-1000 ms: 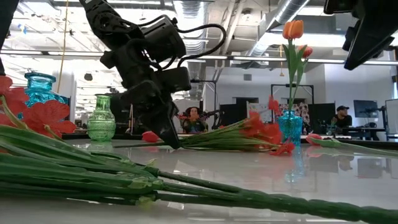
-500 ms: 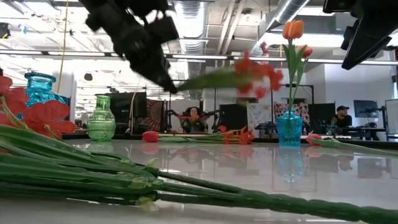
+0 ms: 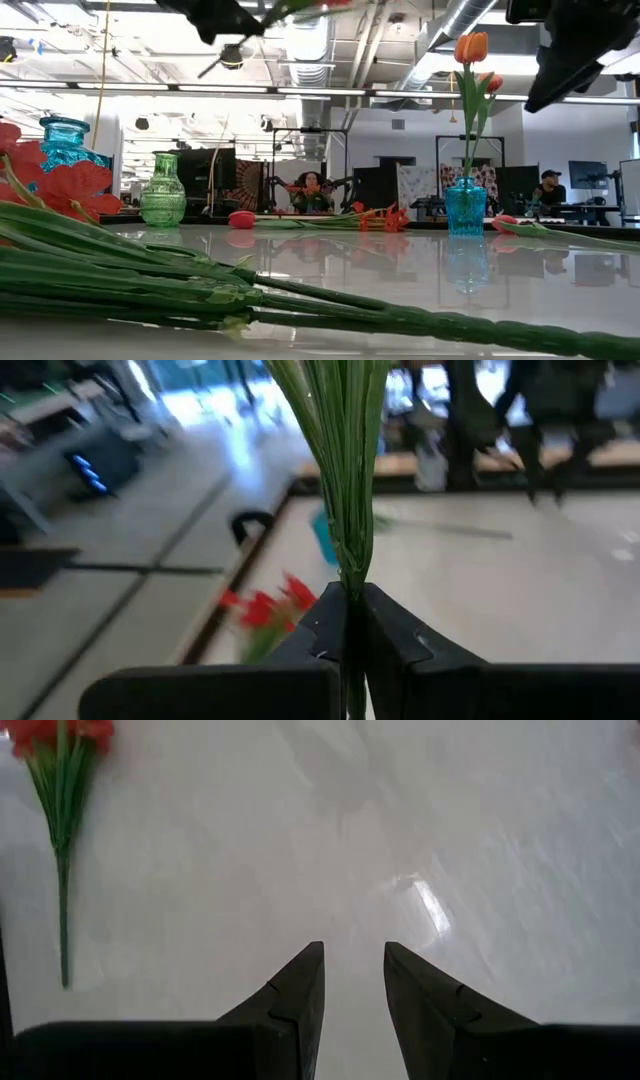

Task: Sort flowers into vase by color
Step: Put the center red flowers into the green vase

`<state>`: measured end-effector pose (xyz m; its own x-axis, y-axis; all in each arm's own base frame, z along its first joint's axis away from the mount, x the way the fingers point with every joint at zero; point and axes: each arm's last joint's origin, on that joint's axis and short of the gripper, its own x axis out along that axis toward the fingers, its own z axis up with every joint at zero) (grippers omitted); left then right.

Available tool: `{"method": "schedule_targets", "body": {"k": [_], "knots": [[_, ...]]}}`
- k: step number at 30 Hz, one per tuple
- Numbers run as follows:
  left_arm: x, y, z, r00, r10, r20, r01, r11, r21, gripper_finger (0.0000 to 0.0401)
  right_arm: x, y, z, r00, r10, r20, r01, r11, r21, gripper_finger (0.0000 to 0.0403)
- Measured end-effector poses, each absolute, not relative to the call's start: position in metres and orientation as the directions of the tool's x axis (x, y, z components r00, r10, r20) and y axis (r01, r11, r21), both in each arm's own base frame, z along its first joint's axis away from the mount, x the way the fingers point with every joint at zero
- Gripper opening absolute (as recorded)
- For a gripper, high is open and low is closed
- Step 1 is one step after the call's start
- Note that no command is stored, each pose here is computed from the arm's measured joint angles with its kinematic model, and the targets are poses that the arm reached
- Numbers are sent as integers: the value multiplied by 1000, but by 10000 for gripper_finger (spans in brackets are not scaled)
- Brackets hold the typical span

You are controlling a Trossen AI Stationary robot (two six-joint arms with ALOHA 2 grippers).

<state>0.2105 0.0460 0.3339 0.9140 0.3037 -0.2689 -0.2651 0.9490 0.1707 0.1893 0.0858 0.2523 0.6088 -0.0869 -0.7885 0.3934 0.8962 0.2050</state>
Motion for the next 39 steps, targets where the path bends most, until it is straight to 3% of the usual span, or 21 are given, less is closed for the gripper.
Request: {"method": "schedule_targets", "body": {"k": [9,22,27,35,39], "knots": [[165,69,353,941,325,-89,-311,940,142,2,201,76,257,665,-100,-740,388,893,228,132],[117,100,288,859,492,141,-501,865,30,2,209,63,260,682,-115,-722,405,882,241,132],[105,112,267,797,585,151,-593,805,14,2,210,60,260,689,-120,-715,410,878,248,132],[90,125,264,721,679,137,-690,722,58,2,210,61,260,688,-119,-716,409,878,248,132],[87,130,260,731,675,102,-681,732,32,2,210,60,260,687,-118,-717,402,884,239,132]]}}
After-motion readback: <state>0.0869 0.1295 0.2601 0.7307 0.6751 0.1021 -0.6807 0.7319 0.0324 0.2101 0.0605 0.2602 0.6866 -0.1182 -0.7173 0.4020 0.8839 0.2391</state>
